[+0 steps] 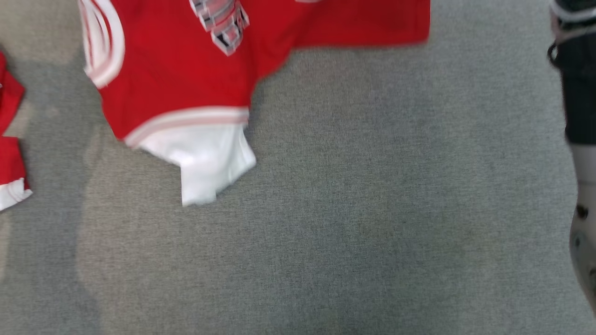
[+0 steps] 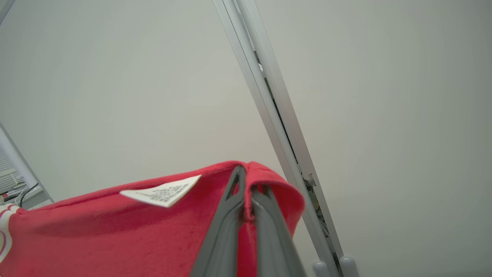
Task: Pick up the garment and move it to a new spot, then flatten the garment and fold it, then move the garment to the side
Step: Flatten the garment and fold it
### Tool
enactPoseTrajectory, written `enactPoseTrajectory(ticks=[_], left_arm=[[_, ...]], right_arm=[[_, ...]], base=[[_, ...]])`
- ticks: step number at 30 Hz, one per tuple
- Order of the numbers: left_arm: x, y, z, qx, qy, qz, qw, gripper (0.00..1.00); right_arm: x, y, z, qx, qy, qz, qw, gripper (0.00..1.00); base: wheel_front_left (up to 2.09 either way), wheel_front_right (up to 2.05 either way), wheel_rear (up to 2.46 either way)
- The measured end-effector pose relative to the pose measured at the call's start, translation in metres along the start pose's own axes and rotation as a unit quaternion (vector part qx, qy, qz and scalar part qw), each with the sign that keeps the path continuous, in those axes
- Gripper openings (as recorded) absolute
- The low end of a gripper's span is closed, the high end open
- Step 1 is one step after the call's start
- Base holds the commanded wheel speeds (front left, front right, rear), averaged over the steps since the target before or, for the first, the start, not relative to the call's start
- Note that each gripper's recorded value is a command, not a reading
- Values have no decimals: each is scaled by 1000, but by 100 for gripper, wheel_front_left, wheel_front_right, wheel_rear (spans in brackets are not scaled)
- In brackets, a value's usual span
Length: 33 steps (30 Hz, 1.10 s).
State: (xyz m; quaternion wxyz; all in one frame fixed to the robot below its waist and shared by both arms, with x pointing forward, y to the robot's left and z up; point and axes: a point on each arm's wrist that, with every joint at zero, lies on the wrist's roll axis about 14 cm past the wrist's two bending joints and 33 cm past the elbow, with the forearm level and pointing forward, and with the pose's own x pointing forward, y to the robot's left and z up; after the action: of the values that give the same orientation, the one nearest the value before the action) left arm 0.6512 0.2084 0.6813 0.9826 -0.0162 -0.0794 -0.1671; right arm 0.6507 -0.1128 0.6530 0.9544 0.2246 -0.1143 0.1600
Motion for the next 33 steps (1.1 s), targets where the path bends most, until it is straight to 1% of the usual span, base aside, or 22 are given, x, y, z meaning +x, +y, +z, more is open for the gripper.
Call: enactPoseTrajectory(ticks=[2,5,10,14,18,21,24,25,27,30,33], left_arm=[[13,7,7,-9,-18,6,1000,0],[29,13,14,-6,-36,12,999,0],[45,14,24,-5,-49,13,999,0],[46,8,10,-4,-23,5,1000,0],[40,2,-15,2,28,-6,1000,0],[25,-1,-44,3,83,-12,997,0],[4,-5,-68,-8,137,-17,990,0],[-3,-7,-75,-14,152,-18,988,0],[-20,-10,-86,-44,179,-16,983,0],[-52,-19,-108,-62,243,-24,968,0],[-87,-32,-125,-75,306,-36,948,0]], right_arm=[[13,0,4,-4,-15,4,1000,0],[28,1,10,-12,-33,8,999,0],[42,5,19,-24,-49,13,998,0],[45,9,9,-25,-35,17,999,0],[40,7,-9,-26,-7,15,1000,0],[25,4,-35,-26,41,10,999,0],[4,2,-60,-22,96,6,995,0],[-5,0,-69,-21,117,3,993,0],[-25,-2,-85,-14,159,-2,987,0],[-57,0,-102,-9,219,-1,976,0],[-88,3,-109,-4,265,1,964,0]], base=[[0,0,0],[0,0,0],[0,0,0],[0,0,0],[0,0,0],[0,0,0],[0,0,0],[0,0,0],[0,0,0],[0,0,0],[0,0,0]])
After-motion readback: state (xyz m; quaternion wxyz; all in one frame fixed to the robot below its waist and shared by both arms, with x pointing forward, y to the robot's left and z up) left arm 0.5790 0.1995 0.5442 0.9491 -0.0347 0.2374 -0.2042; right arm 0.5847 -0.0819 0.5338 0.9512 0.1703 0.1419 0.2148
